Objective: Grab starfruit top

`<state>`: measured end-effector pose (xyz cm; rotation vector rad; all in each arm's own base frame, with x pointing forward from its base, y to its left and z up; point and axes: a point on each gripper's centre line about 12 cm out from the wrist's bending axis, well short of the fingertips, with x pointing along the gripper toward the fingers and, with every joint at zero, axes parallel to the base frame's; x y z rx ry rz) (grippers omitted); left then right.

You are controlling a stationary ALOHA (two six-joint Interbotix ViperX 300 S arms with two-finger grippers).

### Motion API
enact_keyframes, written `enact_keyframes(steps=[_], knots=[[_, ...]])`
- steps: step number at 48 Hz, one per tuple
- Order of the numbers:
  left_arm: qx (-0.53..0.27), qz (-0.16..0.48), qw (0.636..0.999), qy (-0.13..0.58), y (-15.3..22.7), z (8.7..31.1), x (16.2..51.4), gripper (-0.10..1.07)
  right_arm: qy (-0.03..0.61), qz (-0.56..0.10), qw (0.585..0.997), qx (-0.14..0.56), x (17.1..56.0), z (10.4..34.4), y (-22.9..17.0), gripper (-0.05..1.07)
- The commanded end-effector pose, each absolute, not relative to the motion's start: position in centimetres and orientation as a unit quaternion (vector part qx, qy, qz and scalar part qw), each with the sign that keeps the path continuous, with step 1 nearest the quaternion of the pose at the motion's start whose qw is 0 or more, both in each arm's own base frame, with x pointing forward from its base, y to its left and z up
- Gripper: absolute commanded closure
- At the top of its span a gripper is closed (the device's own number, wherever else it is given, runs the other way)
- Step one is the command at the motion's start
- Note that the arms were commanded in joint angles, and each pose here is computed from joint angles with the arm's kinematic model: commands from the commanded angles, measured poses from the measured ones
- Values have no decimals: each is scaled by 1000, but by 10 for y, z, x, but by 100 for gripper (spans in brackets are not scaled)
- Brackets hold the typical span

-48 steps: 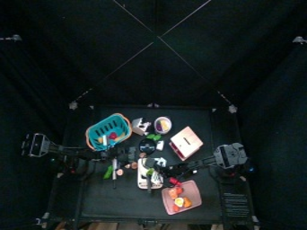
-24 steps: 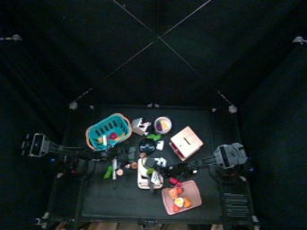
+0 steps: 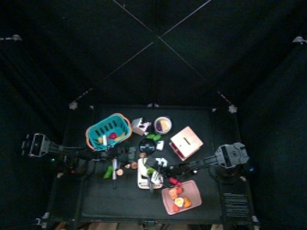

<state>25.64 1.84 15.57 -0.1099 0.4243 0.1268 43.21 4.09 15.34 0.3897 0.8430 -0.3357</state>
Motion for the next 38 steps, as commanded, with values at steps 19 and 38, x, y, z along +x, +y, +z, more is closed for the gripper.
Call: enact_keyframes(steps=[19,38], knots=[[-54,64,976,204,19,159,259,5,342,-144,912,174,429,214,39,43],[-16,31,977,209,11,158,267,5,337,-147,913,176,403,223,31,43]])
